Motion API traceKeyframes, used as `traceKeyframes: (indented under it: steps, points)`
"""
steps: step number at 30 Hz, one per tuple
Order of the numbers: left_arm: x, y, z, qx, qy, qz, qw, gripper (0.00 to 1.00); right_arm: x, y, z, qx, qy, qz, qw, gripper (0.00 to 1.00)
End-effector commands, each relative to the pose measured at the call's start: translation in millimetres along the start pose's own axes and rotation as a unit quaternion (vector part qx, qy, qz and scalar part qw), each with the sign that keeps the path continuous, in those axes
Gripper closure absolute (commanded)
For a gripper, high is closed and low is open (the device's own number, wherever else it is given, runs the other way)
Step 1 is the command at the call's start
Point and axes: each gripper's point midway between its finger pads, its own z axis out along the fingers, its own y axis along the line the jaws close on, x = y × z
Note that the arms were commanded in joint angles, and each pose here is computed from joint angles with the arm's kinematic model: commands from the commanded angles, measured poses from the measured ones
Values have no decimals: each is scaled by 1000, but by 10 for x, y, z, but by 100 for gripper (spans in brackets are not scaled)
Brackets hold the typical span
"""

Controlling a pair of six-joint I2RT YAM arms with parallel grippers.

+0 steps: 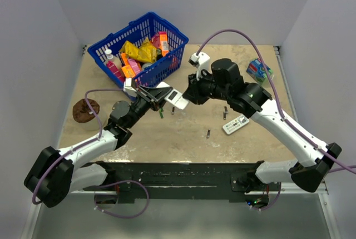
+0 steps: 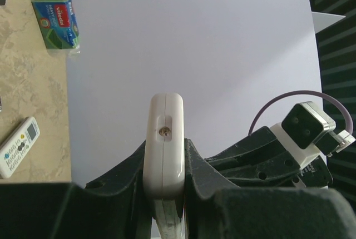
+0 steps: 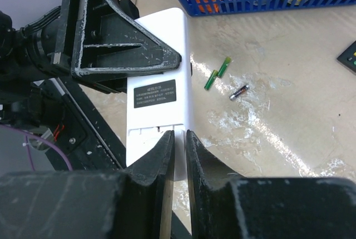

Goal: Load the batteries into the remote control

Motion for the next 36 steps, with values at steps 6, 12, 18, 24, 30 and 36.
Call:
traceKeyframes:
  steps: [6, 12, 18, 24, 30, 36]
  points:
    - [-58, -599, 7, 96, -21, -17, 995, 100, 175, 28, 51, 11, 15, -1, 1000, 81]
    - [-97, -694, -45, 114, -33, -43, 992, 100, 158, -18, 39, 36, -1, -2, 999, 73]
    - [-160, -837, -105, 137, -54, -43, 988, 100, 168, -133, 43, 73, -13, 34, 997, 66]
    - [-169, -884, -133, 152, -55, -49, 986, 100, 176, -179, 26, 86, -26, 48, 995, 64]
    - [-147, -942, -146, 163, -50, -47, 984, 100, 112, -160, -2, 85, -41, 62, 994, 62]
    - [-134, -862, -149, 148, -49, -30, 987, 100, -83, -123, -86, 83, -64, 63, 992, 58]
